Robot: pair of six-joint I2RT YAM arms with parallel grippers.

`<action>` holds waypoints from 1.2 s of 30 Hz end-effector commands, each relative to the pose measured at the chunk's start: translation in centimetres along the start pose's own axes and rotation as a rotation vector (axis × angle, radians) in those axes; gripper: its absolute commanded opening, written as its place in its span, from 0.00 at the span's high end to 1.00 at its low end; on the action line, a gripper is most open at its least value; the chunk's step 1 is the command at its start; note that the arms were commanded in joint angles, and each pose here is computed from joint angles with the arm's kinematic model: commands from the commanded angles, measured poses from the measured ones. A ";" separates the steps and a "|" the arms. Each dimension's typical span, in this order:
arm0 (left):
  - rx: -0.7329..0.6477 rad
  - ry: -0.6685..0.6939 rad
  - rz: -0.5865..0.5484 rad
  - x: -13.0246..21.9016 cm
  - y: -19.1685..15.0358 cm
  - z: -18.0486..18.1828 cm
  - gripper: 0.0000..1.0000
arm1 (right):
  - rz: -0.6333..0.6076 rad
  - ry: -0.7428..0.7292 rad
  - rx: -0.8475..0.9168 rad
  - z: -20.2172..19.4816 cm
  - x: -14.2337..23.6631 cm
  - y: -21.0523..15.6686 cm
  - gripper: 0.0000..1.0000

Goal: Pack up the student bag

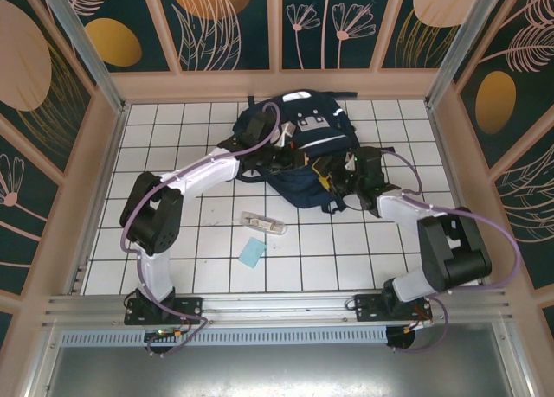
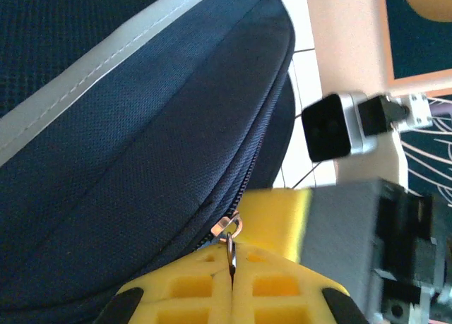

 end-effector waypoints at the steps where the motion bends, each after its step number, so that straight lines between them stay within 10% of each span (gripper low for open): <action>1: -0.093 -0.132 -0.014 2.7 -0.6 -3.8 1.00 | -0.082 0.078 0.014 1.3 -0.7 1.5 1.00; 9: -0.134 0.433 -0.237 4.6 3.3 6.4 1.00 | -0.130 -0.004 0.096 1.8 2.2 1.2 1.00; 14: -0.070 0.546 -0.345 7.6 6.2 10.2 1.00 | -0.155 -0.009 0.092 1.5 3.6 1.0 1.00; 21: -0.048 0.548 -0.361 7.9 9.0 10.1 1.00 | -0.138 -0.033 0.127 1.6 3.6 1.1 1.00; 28: 0.042 0.354 -0.121 8.2 3.3 9.2 1.00 | -0.204 -0.130 0.141 -0.3 3.8 2.7 1.00; 36: 0.056 0.465 -0.140 8.7 2.3 11.7 1.00 | -0.190 -0.126 0.137 -0.5 2.8 2.8 1.00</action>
Point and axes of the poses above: each hand's point on the last joint's axis, 136 mm out from that joint toward the fingers, its own x axis back along the fingers, its own z axis along the line the jaws close on, y = z × x, the point moved 6 cm from there along x, back along the fingers, and after that the axes turned 12 degrees about x, right-handed, at the moved point
